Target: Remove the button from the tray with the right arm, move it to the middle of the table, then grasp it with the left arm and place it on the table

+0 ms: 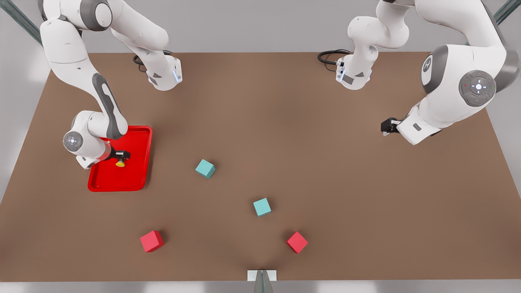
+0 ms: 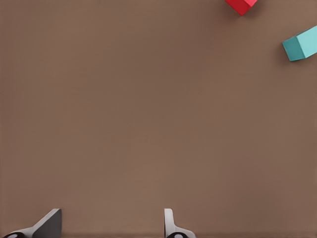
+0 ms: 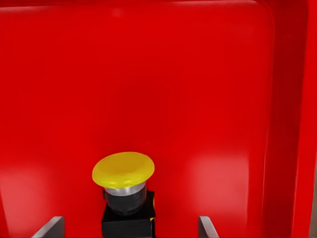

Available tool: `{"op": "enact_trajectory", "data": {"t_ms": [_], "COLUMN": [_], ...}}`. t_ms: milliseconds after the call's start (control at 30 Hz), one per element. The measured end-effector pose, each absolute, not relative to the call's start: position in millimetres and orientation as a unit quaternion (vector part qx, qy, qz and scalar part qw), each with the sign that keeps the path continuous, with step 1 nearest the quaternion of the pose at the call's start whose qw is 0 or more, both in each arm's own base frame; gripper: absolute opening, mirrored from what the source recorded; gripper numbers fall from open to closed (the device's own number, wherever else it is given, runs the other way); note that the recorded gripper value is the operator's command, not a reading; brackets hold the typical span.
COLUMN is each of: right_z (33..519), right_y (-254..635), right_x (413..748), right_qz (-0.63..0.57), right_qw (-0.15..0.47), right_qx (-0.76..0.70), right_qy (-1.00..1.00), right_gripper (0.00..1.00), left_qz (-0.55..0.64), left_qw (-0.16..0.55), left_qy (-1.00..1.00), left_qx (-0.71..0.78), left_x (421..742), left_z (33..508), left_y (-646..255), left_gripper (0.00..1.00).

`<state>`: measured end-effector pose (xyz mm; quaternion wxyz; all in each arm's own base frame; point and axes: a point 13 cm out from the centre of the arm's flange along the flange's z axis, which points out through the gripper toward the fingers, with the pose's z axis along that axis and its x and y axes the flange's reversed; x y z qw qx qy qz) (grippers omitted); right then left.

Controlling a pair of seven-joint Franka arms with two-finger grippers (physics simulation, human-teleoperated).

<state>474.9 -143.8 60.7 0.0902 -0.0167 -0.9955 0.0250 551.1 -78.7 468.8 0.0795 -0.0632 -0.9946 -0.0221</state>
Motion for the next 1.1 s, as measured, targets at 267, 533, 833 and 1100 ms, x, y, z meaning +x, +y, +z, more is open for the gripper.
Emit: {"op": "enact_trajectory", "data": {"t_ms": [267, 533, 833, 1100], "right_z": [52.1, 51.9, 145.0, 208.1], "right_y": [-137.9, -133.6, -23.6, 198.3], "right_x": [467.2, 466.8, 552.9, 590.8], "right_qz": [0.023, 0.017, 0.013, -0.025], "right_qw": [0.099, 0.105, 0.044, 0.021], "right_qx": [0.0, 0.014, 0.112, 0.182], "right_qy": [-0.995, -0.994, -0.993, -0.983], "right_gripper": [0.69, 0.39, 0.39, 0.39], "left_qz": [-0.022, -0.022, -0.023, -0.023], "left_qw": [0.081, 0.084, 0.087, 0.091], "left_qy": [-0.994, -0.994, -0.994, -0.993], "left_qx": [-0.064, -0.064, -0.065, -0.069], "left_x": [550.4, 548.7, 547.5, 544.9], "left_z": [468.5, 468.3, 468.1, 467.7], "left_y": [-79.0, -78.4, -78.3, -82.7], "left_gripper": [1.0, 1.0, 1.0, 1.0]}}
